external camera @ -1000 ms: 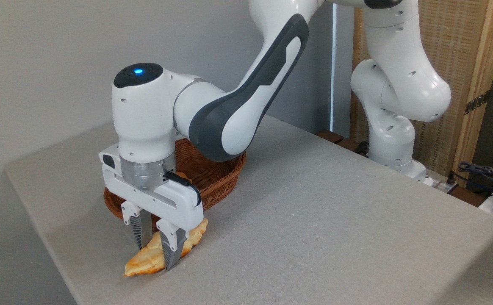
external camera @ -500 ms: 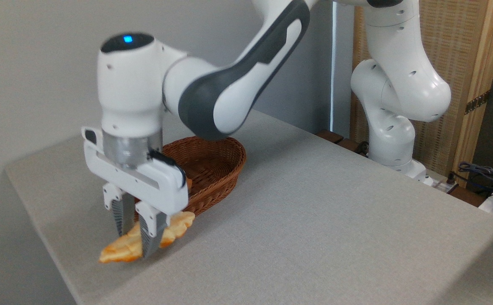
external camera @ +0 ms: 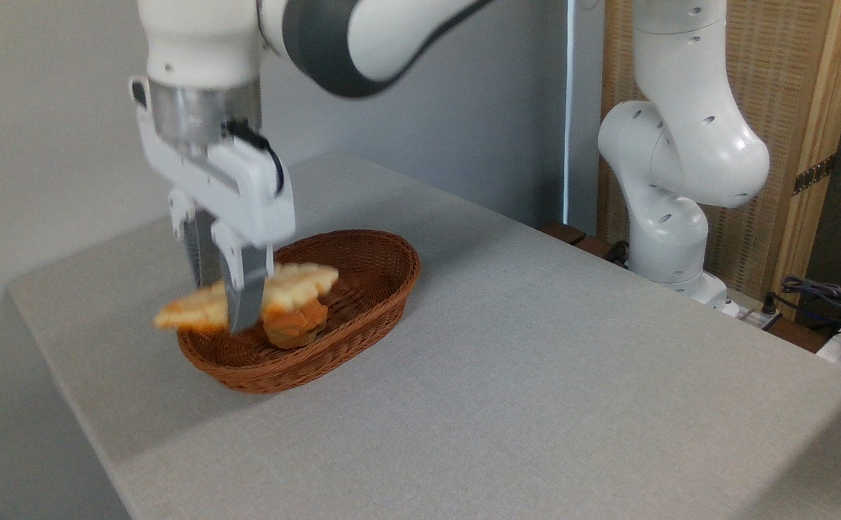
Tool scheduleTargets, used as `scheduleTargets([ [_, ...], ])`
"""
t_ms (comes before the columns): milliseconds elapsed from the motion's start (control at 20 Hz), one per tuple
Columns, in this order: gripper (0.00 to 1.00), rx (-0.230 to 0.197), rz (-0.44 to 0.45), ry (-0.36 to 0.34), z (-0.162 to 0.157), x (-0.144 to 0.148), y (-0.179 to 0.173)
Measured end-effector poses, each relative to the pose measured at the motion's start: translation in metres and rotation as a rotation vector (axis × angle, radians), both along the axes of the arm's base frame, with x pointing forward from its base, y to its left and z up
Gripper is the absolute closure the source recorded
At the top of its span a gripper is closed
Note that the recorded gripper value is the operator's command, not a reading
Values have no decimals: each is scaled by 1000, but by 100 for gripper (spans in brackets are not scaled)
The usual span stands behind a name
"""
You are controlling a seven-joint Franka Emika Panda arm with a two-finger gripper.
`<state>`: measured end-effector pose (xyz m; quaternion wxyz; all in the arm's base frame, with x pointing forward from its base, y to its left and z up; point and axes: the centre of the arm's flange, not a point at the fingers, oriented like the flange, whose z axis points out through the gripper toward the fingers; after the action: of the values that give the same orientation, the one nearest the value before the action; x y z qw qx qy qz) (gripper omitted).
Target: Put bread into the basket
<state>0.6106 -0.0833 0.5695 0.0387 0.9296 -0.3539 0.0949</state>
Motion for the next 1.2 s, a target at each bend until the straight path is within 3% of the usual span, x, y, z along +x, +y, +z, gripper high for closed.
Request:
scheduleTargets([
  [50, 11, 0, -29, 20, 6, -11, -14],
  [100, 0, 2, -56, 38, 10, -24, -26],
  [350, 0, 35, -142, 131, -16, -88, -66],
  [500, 0, 51, -149, 161, -29, -109, -74],
  [1050, 0, 58, -151, 195, -47, -109, -77],
  [1200, 0, 117, -165, 154, -35, -102, -75],
])
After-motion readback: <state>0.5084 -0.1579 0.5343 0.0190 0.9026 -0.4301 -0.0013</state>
